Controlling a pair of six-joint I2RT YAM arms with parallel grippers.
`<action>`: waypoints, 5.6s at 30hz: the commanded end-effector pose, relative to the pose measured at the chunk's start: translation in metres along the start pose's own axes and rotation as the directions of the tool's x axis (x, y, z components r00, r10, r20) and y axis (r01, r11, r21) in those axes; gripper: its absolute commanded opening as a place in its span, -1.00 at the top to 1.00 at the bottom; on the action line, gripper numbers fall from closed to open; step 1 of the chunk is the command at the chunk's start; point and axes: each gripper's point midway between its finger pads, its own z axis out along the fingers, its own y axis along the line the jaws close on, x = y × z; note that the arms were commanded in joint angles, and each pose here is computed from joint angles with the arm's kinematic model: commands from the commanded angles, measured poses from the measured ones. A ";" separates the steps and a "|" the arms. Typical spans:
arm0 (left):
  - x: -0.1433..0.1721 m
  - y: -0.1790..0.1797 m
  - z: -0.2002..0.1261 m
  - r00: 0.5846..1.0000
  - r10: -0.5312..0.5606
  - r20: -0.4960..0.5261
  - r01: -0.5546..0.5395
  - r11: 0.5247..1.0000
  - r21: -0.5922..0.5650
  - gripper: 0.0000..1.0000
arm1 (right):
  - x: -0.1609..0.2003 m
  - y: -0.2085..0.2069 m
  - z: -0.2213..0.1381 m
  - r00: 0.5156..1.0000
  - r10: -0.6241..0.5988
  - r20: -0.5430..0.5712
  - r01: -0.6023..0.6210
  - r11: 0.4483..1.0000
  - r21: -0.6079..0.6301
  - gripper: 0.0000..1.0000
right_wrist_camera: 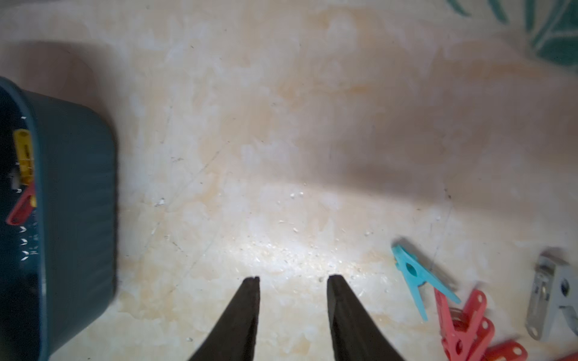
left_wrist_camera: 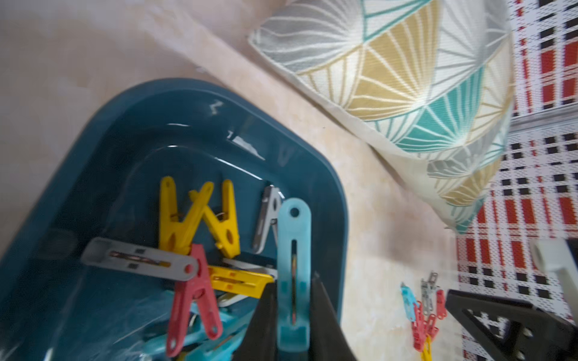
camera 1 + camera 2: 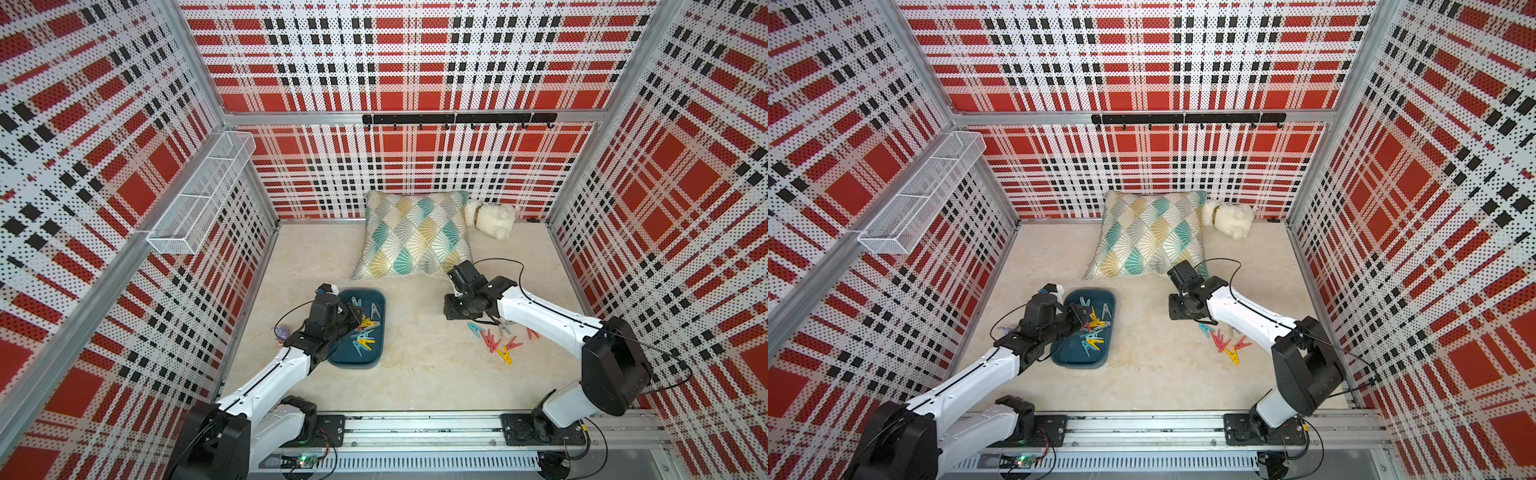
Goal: Put the clothespins into the storage box
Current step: Place the clothespin in the storage box, then pick up the clothespin from the center of the board, then place the clothespin in the storage box.
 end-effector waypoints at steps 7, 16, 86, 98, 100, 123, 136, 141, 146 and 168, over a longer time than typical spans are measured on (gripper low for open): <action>0.000 0.027 0.009 0.997 0.073 -0.025 -0.076 0.986 -0.149 0.76 | 0.028 -0.049 -0.009 1.000 0.023 0.009 -0.024 0.989 0.146 0.17; -0.002 0.012 0.008 0.994 0.104 -0.019 -0.106 0.984 -0.141 -0.22 | 0.034 -0.070 0.004 0.999 0.032 -0.028 -0.026 0.979 0.203 0.26; 0.036 -0.106 0.008 0.995 0.036 -0.091 -0.013 0.969 0.246 -0.22 | -0.010 0.071 0.009 0.997 -0.065 -0.033 0.056 0.971 -0.231 1.00; 0.054 -0.122 0.021 0.989 0.002 -0.145 0.044 0.948 0.315 -0.22 | 0.005 0.123 -0.013 0.994 -0.098 -0.052 0.066 0.898 -0.435 1.00; 0.056 -0.124 0.022 0.989 -0.001 -0.150 0.051 0.945 0.324 -0.22 | 0.006 0.129 -0.015 0.993 -0.102 -0.051 0.068 0.890 -0.452 1.00; 0.073 -0.133 0.026 0.980 0.019 -0.196 0.051 0.938 0.344 0.40 | 0.008 0.162 -0.027 0.991 -0.131 -0.026 0.100 0.853 -0.513 1.00; 0.070 -0.135 0.025 0.983 0.014 -0.184 0.052 0.936 0.349 0.79 | 0.005 0.154 -0.036 0.990 -0.143 0.010 0.130 0.865 -0.484 0.63; 0.067 -0.130 0.025 0.984 0.015 -0.175 0.044 0.942 0.332 0.81 | -0.001 0.143 -0.044 0.988 -0.146 0.040 0.149 0.887 -0.437 0.28; 0.056 -0.114 0.023 0.989 0.013 -0.148 0.031 0.957 0.289 0.82 | -0.009 0.119 -0.051 0.991 -0.120 0.067 0.136 0.912 -0.387 0.13; -0.012 0.010 -0.006 0.996 0.081 0.024 -0.077 0.987 -0.139 0.71 | 0.017 -0.082 -0.019 0.990 0.134 0.046 -0.138 0.985 0.103 0.17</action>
